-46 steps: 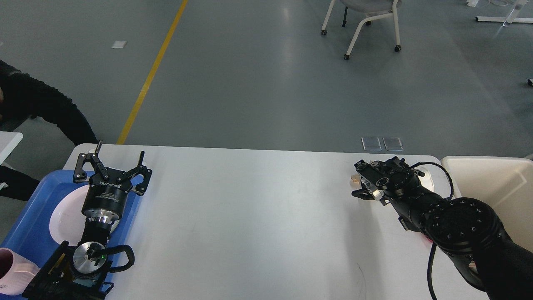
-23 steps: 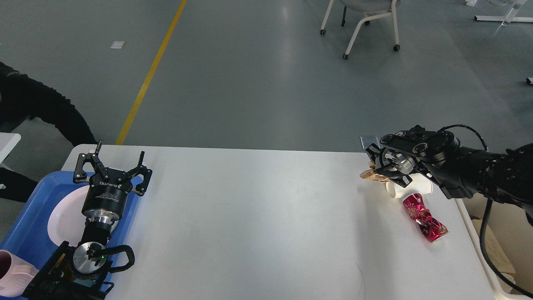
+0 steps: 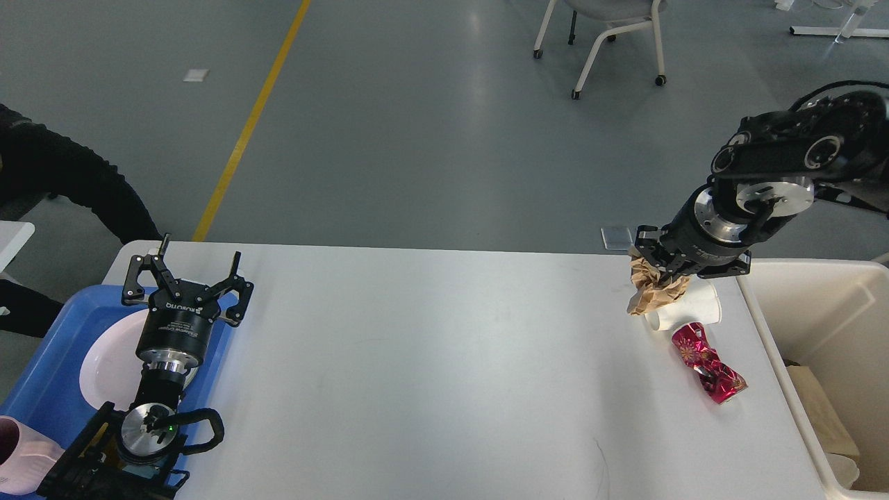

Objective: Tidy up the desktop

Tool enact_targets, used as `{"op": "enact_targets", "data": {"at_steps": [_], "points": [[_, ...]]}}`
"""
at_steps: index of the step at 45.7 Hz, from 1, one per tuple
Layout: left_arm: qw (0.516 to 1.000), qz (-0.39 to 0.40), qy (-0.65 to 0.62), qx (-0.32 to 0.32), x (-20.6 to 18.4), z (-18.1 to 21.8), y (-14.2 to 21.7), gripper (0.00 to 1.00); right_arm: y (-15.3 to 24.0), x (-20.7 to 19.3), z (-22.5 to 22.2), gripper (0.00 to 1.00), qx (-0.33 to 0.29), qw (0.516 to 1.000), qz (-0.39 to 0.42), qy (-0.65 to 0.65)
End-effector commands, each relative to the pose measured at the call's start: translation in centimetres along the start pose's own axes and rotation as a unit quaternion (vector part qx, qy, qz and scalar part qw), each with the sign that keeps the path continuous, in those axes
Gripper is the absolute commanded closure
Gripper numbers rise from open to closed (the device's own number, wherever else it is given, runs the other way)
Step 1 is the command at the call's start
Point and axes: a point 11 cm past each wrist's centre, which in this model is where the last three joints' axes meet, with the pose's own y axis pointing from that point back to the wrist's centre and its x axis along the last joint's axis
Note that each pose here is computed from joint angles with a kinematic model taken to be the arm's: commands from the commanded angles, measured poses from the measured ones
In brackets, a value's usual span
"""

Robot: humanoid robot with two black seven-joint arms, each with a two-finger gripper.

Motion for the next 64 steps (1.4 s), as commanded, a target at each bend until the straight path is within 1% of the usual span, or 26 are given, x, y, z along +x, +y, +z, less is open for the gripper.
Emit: {"op": "enact_targets", "data": {"at_steps": [1, 7, 10, 13, 19, 25, 31, 39, 48, 53, 64], "points": [[1.000, 0.001, 0.000, 0.000, 0.0, 0.0, 0.0, 0.04, 3.6, -2.3, 0.2, 1.00, 0.043, 0.996, -0.065, 0.042], [1.000, 0.001, 0.000, 0.000, 0.0, 0.0, 0.0, 0.04, 6.7, -4.0, 0.2, 1.00, 0.062, 0.988, -0.124, 0.073], [1.000, 0.001, 0.000, 0.000, 0.0, 0.0, 0.0, 0.04, 8.5, -4.8, 0.5, 1.00, 0.080, 0.985, -0.136, 0.071], [1.000, 0.001, 0.000, 0.000, 0.0, 0.0, 0.0, 0.04, 9.8, -4.8, 0.6, 1.00, 0.092, 0.985, -0.128, 0.070], [1.000, 0.001, 0.000, 0.000, 0.0, 0.0, 0.0, 0.04, 9.9, -4.3, 0.8, 1.00, 0.091, 0.987, -0.116, 0.064], [1.000, 0.000, 0.000, 0.000, 0.0, 0.0, 0.0, 0.04, 9.7, -3.4, 2.0, 1.00, 0.079, 0.992, -0.093, 0.042], [1.000, 0.001, 0.000, 0.000, 0.0, 0.0, 0.0, 0.04, 9.4, -1.3, 5.1, 1.00, 0.047, 0.998, -0.044, -0.007], [1.000, 0.001, 0.000, 0.000, 0.0, 0.0, 0.0, 0.04, 9.3, 1.9, 13.1, 1.00, -0.018, 0.992, 0.048, -0.115], [1.000, 0.000, 0.000, 0.000, 0.0, 0.0, 0.0, 0.04, 5.4, 1.8, 22.9, 1.00, -0.051, 0.967, 0.090, -0.231], [1.000, 0.001, 0.000, 0.000, 0.0, 0.0, 0.0, 0.04, 2.7, 1.1, 28.0, 1.00, -0.090, 0.951, 0.115, -0.273], [1.000, 0.001, 0.000, 0.000, 0.0, 0.0, 0.0, 0.04, -5.6, -2.7, 33.8, 1.00, -0.153, 0.926, 0.150, -0.311]]}}
